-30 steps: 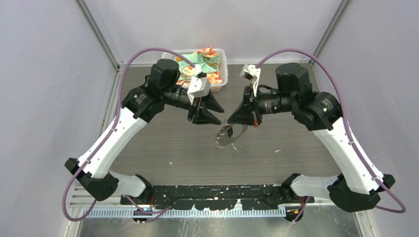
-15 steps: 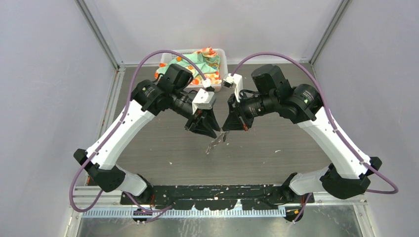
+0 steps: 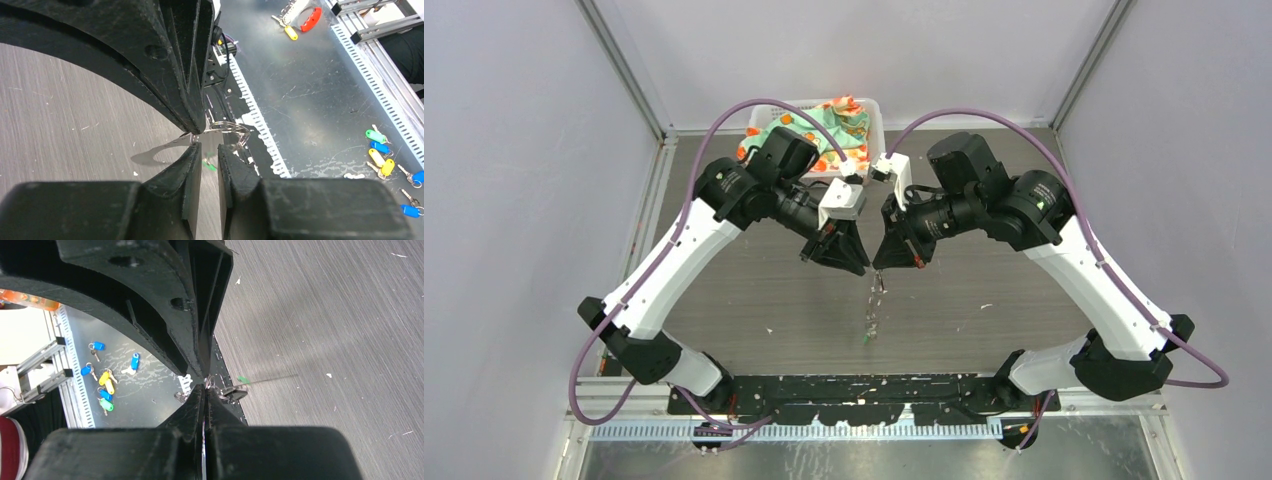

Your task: Put the keys on the keyring

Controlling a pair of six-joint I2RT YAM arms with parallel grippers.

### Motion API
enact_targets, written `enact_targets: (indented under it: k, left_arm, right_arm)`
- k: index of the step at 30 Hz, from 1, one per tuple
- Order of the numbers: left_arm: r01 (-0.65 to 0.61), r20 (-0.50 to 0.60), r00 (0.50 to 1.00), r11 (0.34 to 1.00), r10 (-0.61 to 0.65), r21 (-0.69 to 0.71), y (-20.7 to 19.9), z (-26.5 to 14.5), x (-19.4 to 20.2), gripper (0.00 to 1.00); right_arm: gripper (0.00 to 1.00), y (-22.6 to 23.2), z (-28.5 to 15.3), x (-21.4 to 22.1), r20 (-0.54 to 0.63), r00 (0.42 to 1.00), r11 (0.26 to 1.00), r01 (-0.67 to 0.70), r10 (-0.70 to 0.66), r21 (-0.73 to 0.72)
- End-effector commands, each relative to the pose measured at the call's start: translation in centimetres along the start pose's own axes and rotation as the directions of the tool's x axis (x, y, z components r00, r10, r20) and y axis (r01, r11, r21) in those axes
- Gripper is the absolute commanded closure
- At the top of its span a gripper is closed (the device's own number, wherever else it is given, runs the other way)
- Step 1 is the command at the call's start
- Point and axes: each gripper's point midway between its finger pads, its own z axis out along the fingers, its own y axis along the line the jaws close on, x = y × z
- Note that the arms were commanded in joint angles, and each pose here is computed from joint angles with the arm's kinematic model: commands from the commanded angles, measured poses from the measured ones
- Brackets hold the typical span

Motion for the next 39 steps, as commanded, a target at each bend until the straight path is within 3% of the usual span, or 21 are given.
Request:
enact_targets:
  k: [1, 4, 10, 21, 29, 39]
  left_arm:
    - [-0.062, 0.008, 0.998, 0.998, 0.063, -0.025, -0.6, -0.8, -1.3, 0.78]
    - [-0.061, 0.005, 0.998, 0.996, 0.061, -0.062, 0.3, -0.7, -1.2, 0.71]
    - [-0.061, -0.008, 0.998, 0.991, 0.061, -0.119, 1.7, -0.7, -1.1, 0.72]
    - [-0.019, 0.001, 1.0, 1.0, 0.019, -0.002, -0.8, 0.2, -0.7, 0.75]
    - [-0.029, -0.017, 0.999, 0.999, 0.029, 0.019, -1.3, 0.3, -0.6, 0.82]
    - [-0.029, -0.006, 1.0, 1.0, 0.029, 0.008, -0.8, 0.5, -0.8, 0.98]
  right_arm:
    - [0.99, 0.9, -0.6, -0.7, 0.035, 0.999, 0.999, 0.032, -0.031, -0.019]
    - [0.99, 1.1, -0.5, -0.8, 0.037, 0.999, 0.999, 0.034, -0.033, -0.029]
    - [0.99, 1.3, -0.4, -0.7, 0.032, 0.999, 0.999, 0.034, -0.032, -0.037]
    - [0.99, 1.2, 0.0, -1.0, 0.036, 0.999, 0.999, 0.036, -0.035, -0.04]
    - [0.99, 1.1, 0.4, -1.2, 0.027, 0.999, 0.998, 0.037, -0.036, -0.05]
    - [0.99, 1.3, 0.8, -1.4, 0.017, 0.999, 0.997, 0.035, -0.034, -0.063]
